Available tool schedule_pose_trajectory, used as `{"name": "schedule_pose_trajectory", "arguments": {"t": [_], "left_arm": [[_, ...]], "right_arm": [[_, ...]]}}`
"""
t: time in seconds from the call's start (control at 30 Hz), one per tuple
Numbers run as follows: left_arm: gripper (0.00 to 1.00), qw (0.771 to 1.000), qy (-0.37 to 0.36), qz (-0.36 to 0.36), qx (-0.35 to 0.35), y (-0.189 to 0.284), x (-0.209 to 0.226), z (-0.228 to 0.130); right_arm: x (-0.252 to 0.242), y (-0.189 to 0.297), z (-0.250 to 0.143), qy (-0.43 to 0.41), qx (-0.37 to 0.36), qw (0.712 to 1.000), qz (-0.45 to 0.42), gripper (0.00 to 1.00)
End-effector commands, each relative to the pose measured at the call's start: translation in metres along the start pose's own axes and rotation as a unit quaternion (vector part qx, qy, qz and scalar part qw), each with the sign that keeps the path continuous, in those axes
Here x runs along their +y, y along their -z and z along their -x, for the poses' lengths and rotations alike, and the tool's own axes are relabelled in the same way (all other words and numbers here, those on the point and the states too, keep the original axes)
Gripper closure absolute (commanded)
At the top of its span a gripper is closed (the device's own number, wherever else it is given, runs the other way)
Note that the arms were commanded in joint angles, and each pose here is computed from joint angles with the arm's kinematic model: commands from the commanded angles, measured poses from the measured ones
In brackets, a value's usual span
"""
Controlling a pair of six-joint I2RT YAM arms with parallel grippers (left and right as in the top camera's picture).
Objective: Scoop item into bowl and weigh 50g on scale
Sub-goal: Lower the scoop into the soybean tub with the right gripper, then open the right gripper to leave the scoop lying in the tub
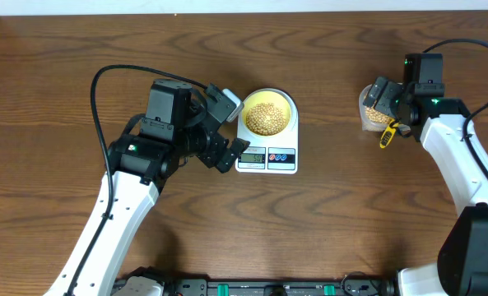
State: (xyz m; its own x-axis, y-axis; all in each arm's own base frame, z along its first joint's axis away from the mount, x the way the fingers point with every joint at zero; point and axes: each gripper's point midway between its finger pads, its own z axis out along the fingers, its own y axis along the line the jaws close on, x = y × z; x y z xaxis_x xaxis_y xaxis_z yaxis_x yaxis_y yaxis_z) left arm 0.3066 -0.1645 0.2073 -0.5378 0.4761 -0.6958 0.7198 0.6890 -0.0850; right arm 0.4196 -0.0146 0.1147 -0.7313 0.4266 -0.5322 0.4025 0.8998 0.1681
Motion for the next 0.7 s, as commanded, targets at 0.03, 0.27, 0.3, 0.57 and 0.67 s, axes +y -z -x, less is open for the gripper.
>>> {"name": "schedule_pose_trajectory", "arguments": {"t": [0.03,0.27,0.3,0.57,0.67], "left_arm": [[0.02,1.000,-0.005,0.005,0.002,0.001,0.002,-0.002],[0.02,1.000,-0.005,0.005,0.002,0.001,0.002,-0.002],[0.02,1.000,-0.005,0.005,0.002,0.001,0.002,-0.002],[0.03,1.000,-0.005,0.005,0.002,0.001,0.002,-0.002],[0.02,1.000,-0.005,0.005,0.002,0.001,0.002,-0.002]], "right_arm": [[0.001,0.010,0.002,0.075,-0.006,0.997,0.001,0.01],[0.001,0.058,0.012,0.202,-0.041,0.978,0.008,0.01],[0.001,0.065,0.015,0.211,-0.049,0.976,0.010,0.01],[-0.001,0.092,0.017,0.216,-0.068,0.974,0.014,0.01],[0.000,0.091,0.016,0.214,-0.067,0.974,0.016,0.01]]}}
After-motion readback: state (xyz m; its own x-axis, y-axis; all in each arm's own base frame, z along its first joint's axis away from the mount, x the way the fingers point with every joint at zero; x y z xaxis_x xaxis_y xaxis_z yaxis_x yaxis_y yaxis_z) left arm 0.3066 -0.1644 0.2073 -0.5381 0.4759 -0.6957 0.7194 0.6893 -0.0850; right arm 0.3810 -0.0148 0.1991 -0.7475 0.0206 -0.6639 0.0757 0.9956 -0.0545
